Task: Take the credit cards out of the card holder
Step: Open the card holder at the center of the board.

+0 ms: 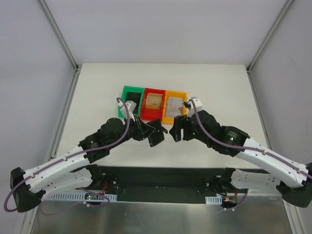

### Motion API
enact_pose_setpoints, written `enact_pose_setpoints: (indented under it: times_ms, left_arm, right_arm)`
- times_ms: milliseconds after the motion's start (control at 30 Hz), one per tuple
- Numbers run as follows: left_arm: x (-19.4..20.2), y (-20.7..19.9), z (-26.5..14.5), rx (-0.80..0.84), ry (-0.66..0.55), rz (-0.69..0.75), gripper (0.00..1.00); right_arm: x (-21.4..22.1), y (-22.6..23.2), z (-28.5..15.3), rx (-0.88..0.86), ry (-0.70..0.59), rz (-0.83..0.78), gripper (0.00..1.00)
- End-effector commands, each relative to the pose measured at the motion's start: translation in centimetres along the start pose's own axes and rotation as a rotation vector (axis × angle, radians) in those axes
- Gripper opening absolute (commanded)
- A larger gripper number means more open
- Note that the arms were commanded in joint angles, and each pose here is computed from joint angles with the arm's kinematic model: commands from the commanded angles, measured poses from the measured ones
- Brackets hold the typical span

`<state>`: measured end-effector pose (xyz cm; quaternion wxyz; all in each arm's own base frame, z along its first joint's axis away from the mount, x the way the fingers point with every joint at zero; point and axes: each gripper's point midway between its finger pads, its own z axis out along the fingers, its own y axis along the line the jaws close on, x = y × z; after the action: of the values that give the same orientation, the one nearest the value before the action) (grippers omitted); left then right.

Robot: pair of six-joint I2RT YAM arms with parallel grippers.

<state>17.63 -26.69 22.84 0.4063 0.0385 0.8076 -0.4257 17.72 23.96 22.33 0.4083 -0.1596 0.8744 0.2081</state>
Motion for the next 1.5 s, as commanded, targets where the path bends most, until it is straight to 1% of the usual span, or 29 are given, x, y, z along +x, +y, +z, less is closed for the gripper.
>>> enact_pose_setpoints:
  times_ms: [0,67,200,267,333,467,533,600,633,700,767,867,933,1233,1467]
  left_arm:
    - [-0.4,-4.2,-1.5,0.277,-0.05,0.139,0.0]
    - [-0.3,-5.0,-2.1,0.351,-0.068,0.168,0.0]
    - [-0.2,-6.2,-3.0,0.45,-0.071,0.175,0.0]
    - [-0.3,-7.3,-3.8,0.519,-0.065,0.183,0.0]
    - [-0.5,-8.4,-4.6,0.582,-0.071,0.196,0.0]
    - [-1.0,-9.8,-6.0,0.669,-0.084,0.204,0.03]
    - [-1.3,-10.4,-6.6,0.71,-0.093,0.203,0.03]
    - [-1.6,-10.7,-7.1,0.751,-0.1,0.192,0.03]
    - [-1.8,-10.7,-7.3,0.765,-0.101,0.18,0.03]
    - [-2.3,-10.5,-7.4,0.795,-0.105,0.155,0.0]
    - [-2.8,-10.4,-7.6,0.839,-0.108,0.12,0.0]
    - [-3.2,-10.6,-7.9,0.909,-0.09,0.086,0.0]
    - [-3.0,-10.9,-7.7,0.94,-0.057,0.068,0.0]
    - [-2.6,-12.5,-8.3,1.099,0.032,0.067,0.0]
    - [-3.3,-12.7,-8.3,1.157,0.015,0.035,0.0]
  right_arm:
    - [-3.4,3.2,-2.2,-0.207,-0.121,0.027,0.77]
    - [-3.9,3.5,-2.8,-0.248,-0.132,0.035,0.79]
    - [-3.8,4.4,-2.9,-0.309,-0.121,0.04,0.79]
    - [-3.4,4.5,-2.6,-0.316,-0.111,0.04,0.77]
    - [-3.0,4.5,-2.5,-0.321,-0.102,0.041,0.73]
    - [-2.7,4.1,-2.8,-0.336,-0.114,0.048,0.71]
    - [-2.6,4.0,-3.3,-0.354,-0.128,0.057,0.71]
    - [-2.5,3.8,-3.5,-0.358,-0.141,0.064,0.71]
    - [-2.2,4.3,-3.9,-0.395,-0.13,0.061,0.71]
    - [-2.1,4.5,-4.3,-0.421,-0.137,0.065,0.72]
    - [-2.0,4.6,-4.6,-0.438,-0.143,0.066,0.72]
    - [-2.1,4.6,-5.0,-0.452,-0.152,0.066,0.72]
    - [-2.2,4.7,-5.3,-0.472,-0.162,0.065,0.72]
    - [-3.4,6.1,-7.0,-0.579,-0.2,0.072,0.72]
    - [-3.9,8.3,-8.4,-0.743,-0.211,0.102,0.68]
